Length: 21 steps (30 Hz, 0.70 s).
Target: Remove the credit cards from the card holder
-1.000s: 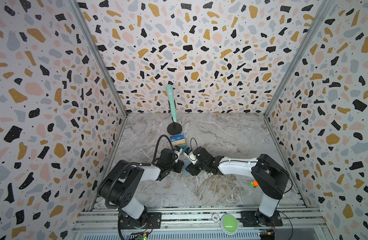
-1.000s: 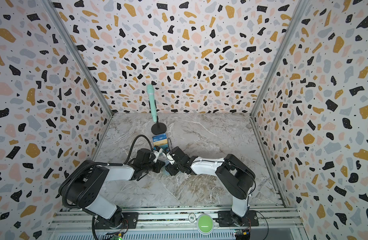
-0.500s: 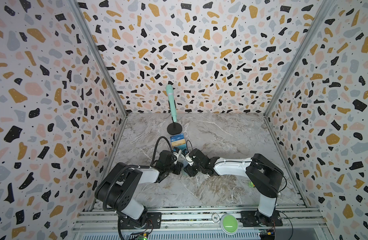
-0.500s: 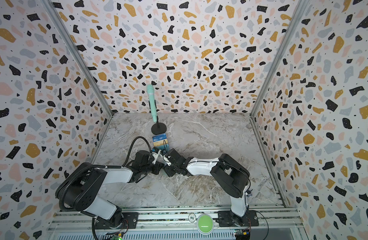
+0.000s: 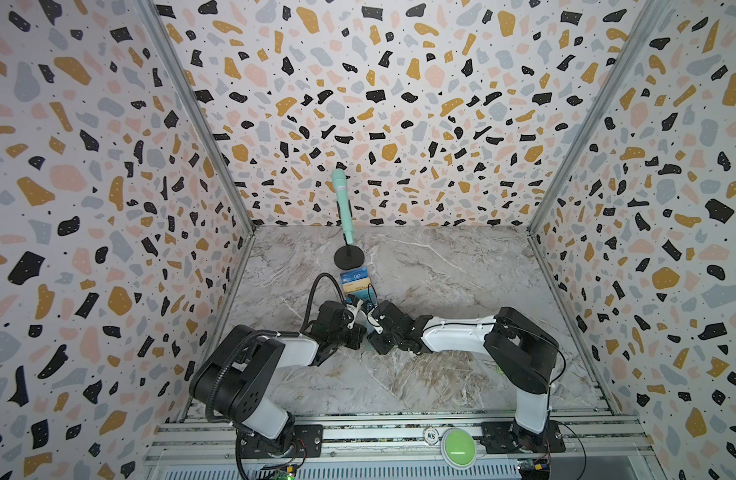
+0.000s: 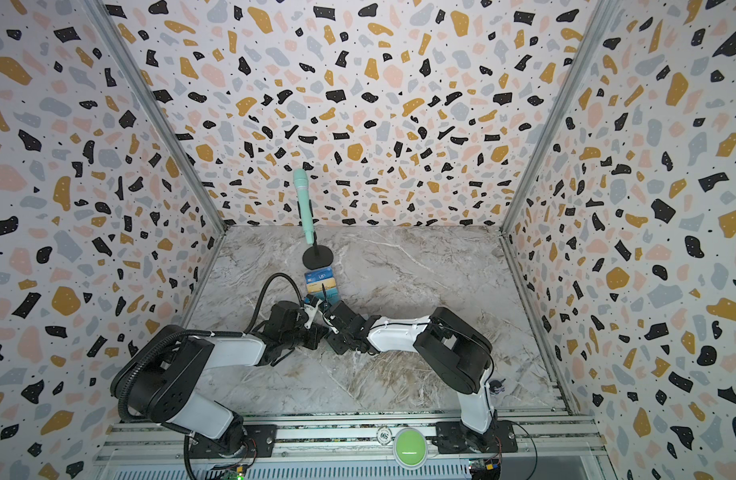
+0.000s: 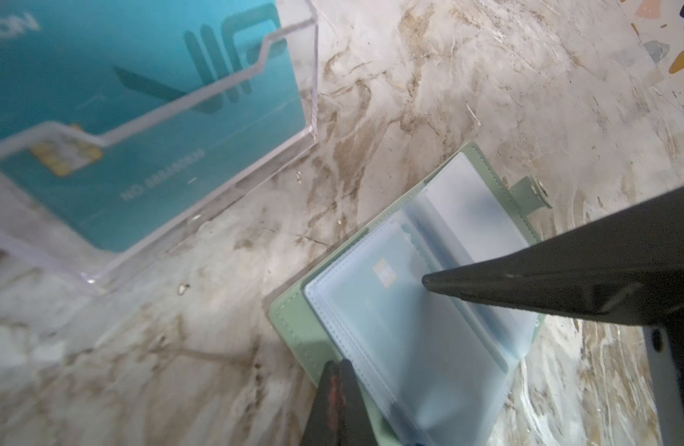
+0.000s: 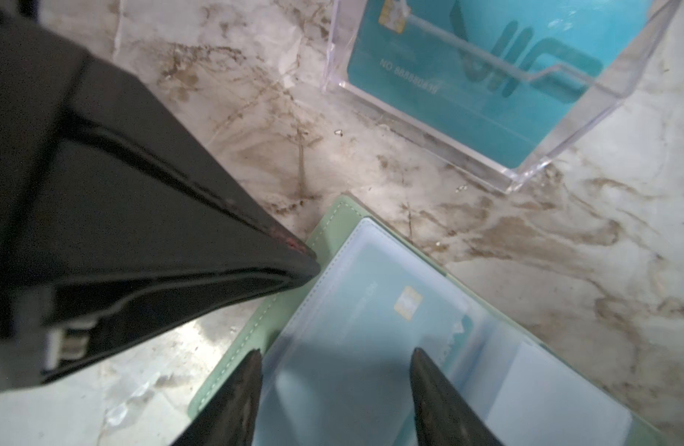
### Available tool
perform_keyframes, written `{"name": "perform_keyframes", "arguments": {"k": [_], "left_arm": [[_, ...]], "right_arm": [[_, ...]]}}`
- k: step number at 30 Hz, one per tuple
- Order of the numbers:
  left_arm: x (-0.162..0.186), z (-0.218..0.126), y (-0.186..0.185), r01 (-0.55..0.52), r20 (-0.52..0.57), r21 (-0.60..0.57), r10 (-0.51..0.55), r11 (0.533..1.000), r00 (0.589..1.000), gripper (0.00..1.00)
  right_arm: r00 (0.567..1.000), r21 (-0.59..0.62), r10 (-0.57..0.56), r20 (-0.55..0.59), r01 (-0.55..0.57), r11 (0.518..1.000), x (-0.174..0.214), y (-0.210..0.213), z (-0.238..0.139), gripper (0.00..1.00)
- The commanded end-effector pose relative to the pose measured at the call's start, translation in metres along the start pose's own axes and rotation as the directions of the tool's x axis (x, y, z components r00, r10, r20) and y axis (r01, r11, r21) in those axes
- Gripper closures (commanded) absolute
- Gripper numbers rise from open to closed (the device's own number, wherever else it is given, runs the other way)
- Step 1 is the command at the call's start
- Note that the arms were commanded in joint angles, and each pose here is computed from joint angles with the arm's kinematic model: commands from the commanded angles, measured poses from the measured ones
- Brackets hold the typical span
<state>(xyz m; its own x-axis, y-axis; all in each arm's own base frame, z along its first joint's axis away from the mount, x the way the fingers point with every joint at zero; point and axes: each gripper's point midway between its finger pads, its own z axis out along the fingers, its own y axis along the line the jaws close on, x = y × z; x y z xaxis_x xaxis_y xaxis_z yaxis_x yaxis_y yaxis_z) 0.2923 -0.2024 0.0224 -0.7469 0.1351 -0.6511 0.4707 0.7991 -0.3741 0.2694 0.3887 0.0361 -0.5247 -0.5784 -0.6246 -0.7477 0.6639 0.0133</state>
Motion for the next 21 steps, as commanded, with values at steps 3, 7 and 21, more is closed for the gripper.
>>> {"name": "perform_keyframes", "arguments": {"k": [3, 7, 21], "left_arm": [[0.016, -0.001, 0.005, 0.001, -0.045, -0.024, -0.002, 1.0, 0.999, 1.0], [0.016, -0.001, 0.005, -0.006, -0.049, -0.027, 0.005, 1.0, 0.999, 1.0], [0.015, -0.001, 0.007, -0.014, -0.056, -0.038, 0.012, 0.999, 0.998, 1.0]], "right_arm": [[0.999, 0.028, 0.013, -0.049, -0.011, 1.0, 0.014, -0.005, 0.003, 0.44], [0.999, 0.025, 0.015, -0.045, -0.014, 1.0, 0.014, -0.005, 0.002, 0.49], [0.999, -0.02, 0.053, -0.005, -0.053, 0.998, 0.006, -0.007, -0.007, 0.53]]}}
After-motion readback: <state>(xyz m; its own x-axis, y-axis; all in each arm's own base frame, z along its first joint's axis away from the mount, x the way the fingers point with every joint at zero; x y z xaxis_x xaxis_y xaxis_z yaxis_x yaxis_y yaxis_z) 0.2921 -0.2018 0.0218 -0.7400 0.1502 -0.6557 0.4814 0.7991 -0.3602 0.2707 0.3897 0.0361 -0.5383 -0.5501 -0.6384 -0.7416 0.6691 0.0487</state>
